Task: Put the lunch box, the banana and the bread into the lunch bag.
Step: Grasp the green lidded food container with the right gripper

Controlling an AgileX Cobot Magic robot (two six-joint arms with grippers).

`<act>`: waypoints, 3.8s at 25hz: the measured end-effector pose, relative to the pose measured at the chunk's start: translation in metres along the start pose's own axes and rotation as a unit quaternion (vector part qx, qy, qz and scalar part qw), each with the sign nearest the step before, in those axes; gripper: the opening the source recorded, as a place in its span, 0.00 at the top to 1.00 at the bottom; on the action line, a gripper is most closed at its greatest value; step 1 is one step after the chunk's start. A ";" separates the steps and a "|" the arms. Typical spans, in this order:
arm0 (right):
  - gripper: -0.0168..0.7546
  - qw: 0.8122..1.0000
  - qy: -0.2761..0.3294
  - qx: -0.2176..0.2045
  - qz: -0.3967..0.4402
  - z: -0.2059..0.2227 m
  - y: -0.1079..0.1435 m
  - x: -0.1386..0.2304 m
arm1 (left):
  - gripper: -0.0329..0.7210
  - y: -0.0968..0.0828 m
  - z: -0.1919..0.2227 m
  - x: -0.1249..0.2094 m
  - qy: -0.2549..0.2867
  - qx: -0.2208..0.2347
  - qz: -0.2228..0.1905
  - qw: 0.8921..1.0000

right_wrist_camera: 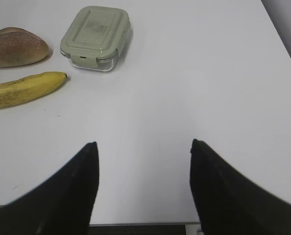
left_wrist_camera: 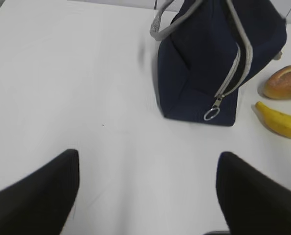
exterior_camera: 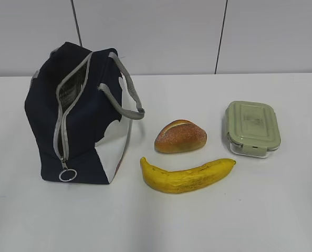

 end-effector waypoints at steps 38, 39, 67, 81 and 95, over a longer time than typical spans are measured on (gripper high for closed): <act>0.41 1.000 0.000 0.000 0.000 0.000 0.000 0.000 | 0.26 -0.034 0.216 -0.193 0.245 0.156 -0.079 0.954; 0.41 1.000 0.000 0.000 0.000 0.000 0.000 0.000 | 0.26 -0.036 0.223 -0.193 0.249 0.158 -0.072 0.953; 0.41 1.000 0.000 0.000 0.000 0.000 0.000 0.000 | 0.80 -0.057 0.338 -0.148 0.375 0.171 -0.023 0.911; 0.41 1.000 0.000 0.000 0.000 0.000 0.000 0.000 | 0.96 -0.060 0.338 -0.149 0.373 0.178 -0.031 0.910; 0.41 1.000 0.000 0.000 0.000 0.000 0.000 0.000 | 0.96 -0.064 0.335 -0.148 0.380 0.188 -0.038 0.905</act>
Point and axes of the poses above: a point on each arm's last joint axis where the gripper is mounted, z pointing out along that axis toward the gripper, y along the wrist's bending axis when the last joint is at zero, x = y × z, the point moved 7 cm from there along z, pointing out along that axis toward the gripper, and after that the axes turned 4 degrees about z, right-handed, at the moved point
